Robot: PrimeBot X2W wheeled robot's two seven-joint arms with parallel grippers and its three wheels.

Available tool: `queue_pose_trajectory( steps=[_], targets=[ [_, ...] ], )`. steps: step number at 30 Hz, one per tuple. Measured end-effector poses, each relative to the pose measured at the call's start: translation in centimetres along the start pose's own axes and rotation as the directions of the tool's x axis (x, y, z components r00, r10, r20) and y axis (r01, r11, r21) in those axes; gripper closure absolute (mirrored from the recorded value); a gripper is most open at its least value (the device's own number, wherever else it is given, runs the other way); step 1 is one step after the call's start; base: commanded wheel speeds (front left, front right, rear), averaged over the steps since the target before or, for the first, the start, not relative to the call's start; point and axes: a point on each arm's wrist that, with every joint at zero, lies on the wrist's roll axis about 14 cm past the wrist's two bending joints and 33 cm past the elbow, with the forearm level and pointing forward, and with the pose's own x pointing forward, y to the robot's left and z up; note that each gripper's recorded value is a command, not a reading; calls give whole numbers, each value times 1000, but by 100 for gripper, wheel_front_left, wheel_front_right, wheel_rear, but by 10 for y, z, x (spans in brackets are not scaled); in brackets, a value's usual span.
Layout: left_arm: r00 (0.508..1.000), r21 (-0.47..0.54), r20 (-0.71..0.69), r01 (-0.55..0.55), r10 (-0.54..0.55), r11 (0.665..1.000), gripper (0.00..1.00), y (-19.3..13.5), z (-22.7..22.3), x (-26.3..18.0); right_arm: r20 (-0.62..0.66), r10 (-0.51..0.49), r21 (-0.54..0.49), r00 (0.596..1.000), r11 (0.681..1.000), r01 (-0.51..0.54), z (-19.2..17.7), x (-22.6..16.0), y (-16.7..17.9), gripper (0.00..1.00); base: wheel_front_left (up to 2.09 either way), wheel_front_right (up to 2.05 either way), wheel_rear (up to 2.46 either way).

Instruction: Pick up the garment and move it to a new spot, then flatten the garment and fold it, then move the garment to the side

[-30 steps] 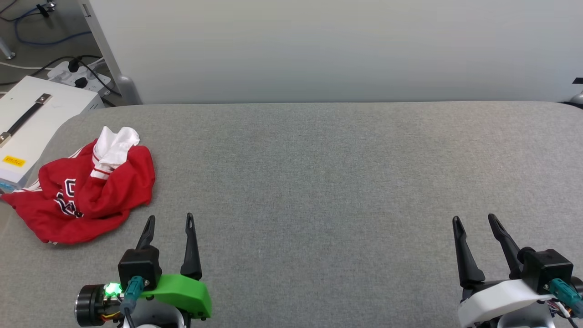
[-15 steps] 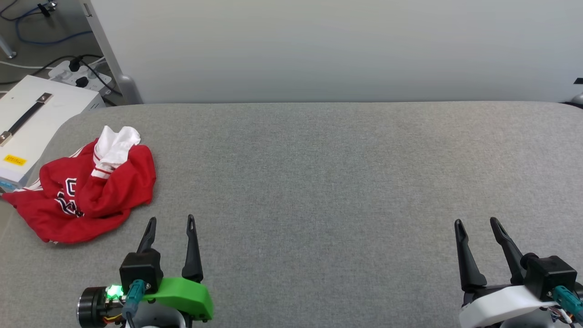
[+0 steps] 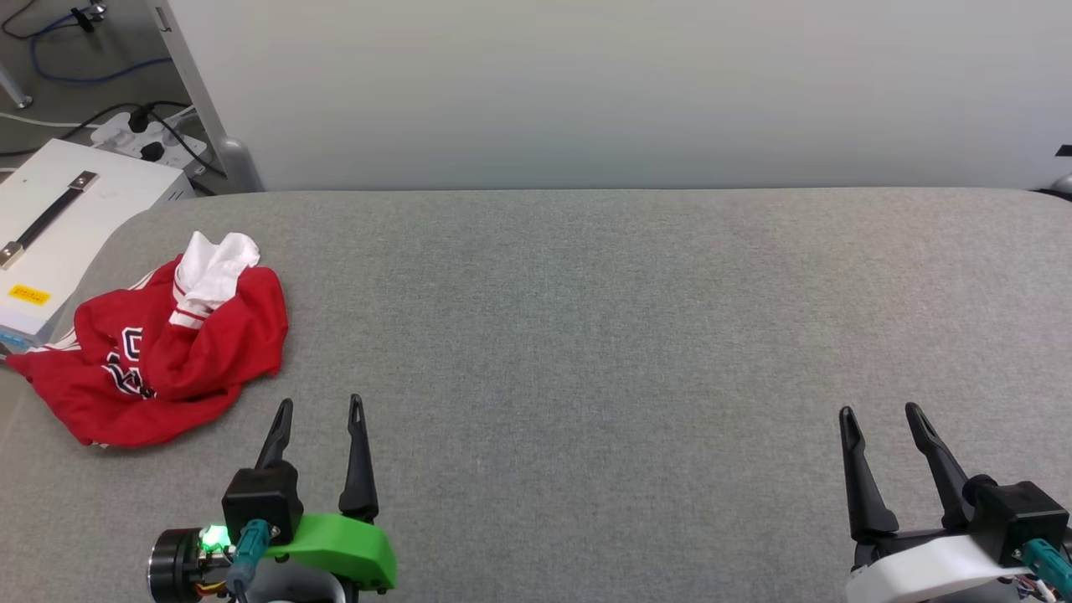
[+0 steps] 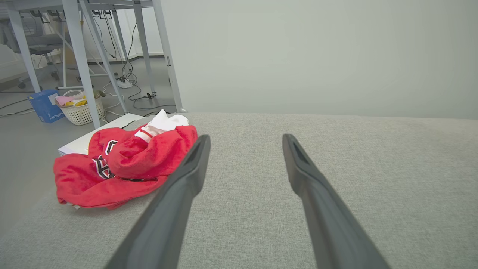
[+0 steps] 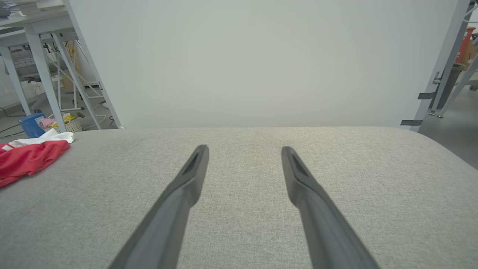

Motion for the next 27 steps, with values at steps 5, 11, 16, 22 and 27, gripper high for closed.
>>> queue_pose_trajectory(
  steps=[5, 11, 16, 22, 27],
  targets=[
    [1000, 1, 1, -2, 2, 1000, 0, 0, -2, -1, 9, 3, 1, 1000, 1000, -3, 1, 1, 1, 0, 0, 0, 0],
    [1000, 1, -1, -8, 8, 1000, 0, 1, -4, -2, 13, 3, 3, 1000, 1000, -3, 0, -1, 1, 0, 0, 0, 0],
    [1000, -7, -3, -11, 11, 1000, 0, 1, -7, -2, 7, 2, 5, 1000, 1000, -2, -3, -4, 1, 0, 0, 0, 0],
    [1000, -11, -1, -18, 18, 1000, 0, 2, -8, -3, 13, 3, 7, 1000, 1000, -3, -3, -4, 2, 0, 0, 0, 0],
    [1000, -14, 3, -22, 22, 1000, 0, 3, -9, -4, 13, 2, 15, 1000, 1000, -2, -5, -6, 2, 0, 0, 0, 0]
  ],
)
